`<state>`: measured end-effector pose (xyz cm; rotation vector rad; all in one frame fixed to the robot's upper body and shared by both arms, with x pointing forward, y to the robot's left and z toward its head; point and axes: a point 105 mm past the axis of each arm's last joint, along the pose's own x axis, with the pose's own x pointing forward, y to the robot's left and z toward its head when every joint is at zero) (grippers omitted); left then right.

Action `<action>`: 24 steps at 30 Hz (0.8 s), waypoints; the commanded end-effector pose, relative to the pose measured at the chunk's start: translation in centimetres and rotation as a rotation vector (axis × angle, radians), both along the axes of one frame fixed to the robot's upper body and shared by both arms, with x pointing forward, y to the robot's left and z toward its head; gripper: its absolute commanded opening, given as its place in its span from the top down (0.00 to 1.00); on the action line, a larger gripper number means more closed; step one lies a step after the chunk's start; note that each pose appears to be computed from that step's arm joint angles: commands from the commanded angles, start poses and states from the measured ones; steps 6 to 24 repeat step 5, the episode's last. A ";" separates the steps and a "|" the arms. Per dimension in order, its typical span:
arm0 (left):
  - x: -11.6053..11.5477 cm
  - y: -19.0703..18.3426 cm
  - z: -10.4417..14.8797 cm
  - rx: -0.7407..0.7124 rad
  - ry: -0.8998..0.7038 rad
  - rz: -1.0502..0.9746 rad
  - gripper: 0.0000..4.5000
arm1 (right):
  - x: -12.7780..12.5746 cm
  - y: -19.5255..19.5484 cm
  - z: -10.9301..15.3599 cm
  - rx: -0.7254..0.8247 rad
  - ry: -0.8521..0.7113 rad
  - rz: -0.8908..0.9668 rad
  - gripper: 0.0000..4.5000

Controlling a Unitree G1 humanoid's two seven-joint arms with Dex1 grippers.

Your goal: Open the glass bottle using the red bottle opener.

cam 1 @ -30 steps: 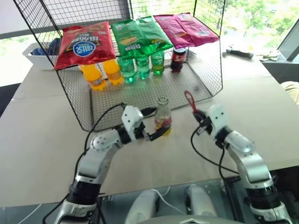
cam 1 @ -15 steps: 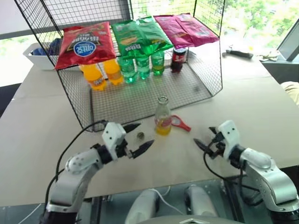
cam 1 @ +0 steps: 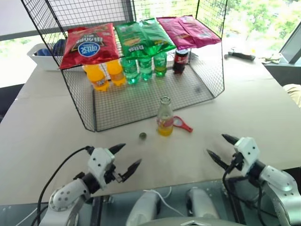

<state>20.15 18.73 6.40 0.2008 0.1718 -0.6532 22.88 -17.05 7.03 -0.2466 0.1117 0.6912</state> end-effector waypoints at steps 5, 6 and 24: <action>0.2 1.7 -0.6 0.029 -0.055 0.091 0.00 | -0.3 -1.3 1.0 0.026 -0.069 0.017 0.02; 0.2 1.7 -0.6 0.029 -0.055 0.091 0.00 | -0.3 -1.3 1.0 0.026 -0.069 0.017 0.02; 0.2 1.7 -0.6 0.029 -0.055 0.091 0.00 | -0.3 -1.3 1.0 0.026 -0.069 0.017 0.02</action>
